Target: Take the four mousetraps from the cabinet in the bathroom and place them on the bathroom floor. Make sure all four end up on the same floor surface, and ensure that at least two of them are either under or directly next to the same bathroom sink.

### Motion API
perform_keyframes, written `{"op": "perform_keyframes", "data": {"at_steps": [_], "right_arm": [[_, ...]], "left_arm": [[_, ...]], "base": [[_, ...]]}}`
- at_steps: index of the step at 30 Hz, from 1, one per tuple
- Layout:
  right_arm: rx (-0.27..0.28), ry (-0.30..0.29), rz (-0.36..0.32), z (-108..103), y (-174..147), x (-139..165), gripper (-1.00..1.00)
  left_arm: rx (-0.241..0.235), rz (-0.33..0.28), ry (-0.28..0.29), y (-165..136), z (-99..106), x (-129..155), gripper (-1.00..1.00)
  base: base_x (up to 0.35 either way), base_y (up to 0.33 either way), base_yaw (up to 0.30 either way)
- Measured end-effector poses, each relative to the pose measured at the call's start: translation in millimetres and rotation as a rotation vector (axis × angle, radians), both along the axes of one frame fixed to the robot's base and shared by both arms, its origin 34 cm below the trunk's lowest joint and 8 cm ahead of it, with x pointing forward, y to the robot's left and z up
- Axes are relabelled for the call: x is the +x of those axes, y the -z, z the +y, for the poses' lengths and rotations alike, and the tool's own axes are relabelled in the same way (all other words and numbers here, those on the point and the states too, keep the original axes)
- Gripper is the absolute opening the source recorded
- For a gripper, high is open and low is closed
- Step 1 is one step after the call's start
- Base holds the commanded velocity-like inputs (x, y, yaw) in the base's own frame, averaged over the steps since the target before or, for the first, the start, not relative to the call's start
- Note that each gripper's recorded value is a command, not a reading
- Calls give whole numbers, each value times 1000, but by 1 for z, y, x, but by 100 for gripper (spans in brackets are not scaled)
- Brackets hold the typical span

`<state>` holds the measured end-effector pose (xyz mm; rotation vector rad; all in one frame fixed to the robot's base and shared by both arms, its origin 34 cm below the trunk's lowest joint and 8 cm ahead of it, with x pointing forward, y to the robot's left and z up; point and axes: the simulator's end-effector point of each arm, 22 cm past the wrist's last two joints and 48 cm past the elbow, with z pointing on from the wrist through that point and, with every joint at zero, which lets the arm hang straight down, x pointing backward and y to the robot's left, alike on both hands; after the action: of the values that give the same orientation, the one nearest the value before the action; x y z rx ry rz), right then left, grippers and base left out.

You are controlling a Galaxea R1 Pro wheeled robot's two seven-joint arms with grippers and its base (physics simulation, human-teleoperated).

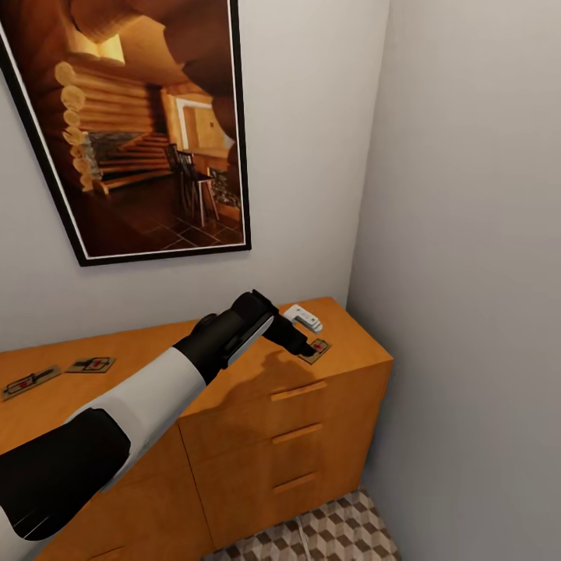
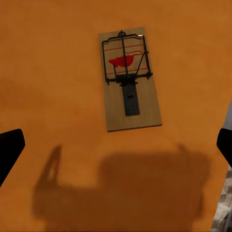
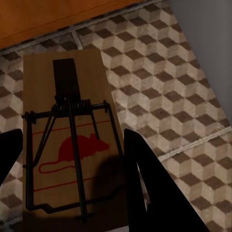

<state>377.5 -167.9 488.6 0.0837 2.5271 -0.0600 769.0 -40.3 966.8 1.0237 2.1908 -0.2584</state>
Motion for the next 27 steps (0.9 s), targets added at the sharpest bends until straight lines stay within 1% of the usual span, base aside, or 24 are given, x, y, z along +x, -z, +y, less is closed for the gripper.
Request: {"op": "perform_keyframes", "data": {"at_steps": [15, 27], "right_arm": [[0, 0, 1, 0, 0, 0, -100], [0, 0, 1, 0, 0, 0, -100]], "left_arm": [[-7, -3, -1, 2, 0, 3, 100], [-10, -2, 1, 2, -2, 2, 100]], "base": [[2, 0, 0], [119, 0, 0]]}}
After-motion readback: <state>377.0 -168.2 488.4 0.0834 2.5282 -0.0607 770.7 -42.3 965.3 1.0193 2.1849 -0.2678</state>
